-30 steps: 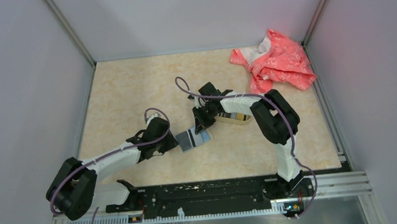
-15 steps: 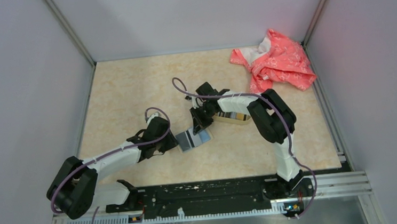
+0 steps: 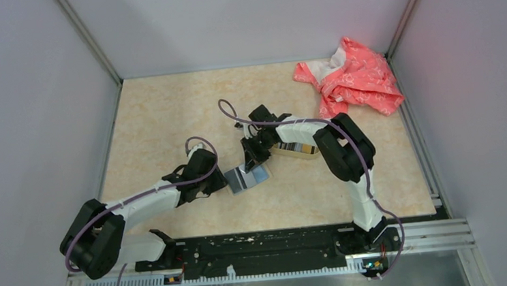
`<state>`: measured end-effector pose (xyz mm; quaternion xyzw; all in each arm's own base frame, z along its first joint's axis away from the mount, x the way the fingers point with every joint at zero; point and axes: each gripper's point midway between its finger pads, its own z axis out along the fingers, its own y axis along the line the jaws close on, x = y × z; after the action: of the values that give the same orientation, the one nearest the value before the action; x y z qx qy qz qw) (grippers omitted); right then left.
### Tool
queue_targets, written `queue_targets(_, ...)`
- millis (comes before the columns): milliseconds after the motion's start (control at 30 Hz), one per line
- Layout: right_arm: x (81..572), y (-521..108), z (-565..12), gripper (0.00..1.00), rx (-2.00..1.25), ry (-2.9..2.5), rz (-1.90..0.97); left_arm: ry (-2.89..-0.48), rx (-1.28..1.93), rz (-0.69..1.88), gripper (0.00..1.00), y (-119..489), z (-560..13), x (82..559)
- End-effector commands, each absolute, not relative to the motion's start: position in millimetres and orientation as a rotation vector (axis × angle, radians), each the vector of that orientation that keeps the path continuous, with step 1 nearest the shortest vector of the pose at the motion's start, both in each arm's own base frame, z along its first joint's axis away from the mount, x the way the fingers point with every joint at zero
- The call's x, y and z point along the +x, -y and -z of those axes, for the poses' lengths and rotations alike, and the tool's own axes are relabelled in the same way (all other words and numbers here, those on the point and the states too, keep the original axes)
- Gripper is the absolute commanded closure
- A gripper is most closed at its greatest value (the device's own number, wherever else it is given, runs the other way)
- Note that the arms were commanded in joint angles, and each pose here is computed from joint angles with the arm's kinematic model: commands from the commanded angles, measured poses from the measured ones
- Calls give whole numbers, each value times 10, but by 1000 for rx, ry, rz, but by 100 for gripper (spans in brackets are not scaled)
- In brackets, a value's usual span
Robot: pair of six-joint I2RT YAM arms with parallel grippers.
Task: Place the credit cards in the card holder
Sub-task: Insert the credit card into the card holder.
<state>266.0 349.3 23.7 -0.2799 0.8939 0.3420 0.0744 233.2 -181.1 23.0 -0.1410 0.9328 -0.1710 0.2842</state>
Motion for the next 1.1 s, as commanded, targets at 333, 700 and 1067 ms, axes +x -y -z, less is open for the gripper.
queue_targets(333,2499,-3571,-237,69,-1011,-2671,-1046,-2550,-385,331,60,1633,28,2246)
queue_targets(700,2512,-3589,-275,63,-1076,-2633,-950,-2549,-379,356,60,1668,21,2251)
queue_targets(1067,2407,-3712,-284,60,-1124,-2617,-947,-2506,-338,358,59,1627,-148,2273)
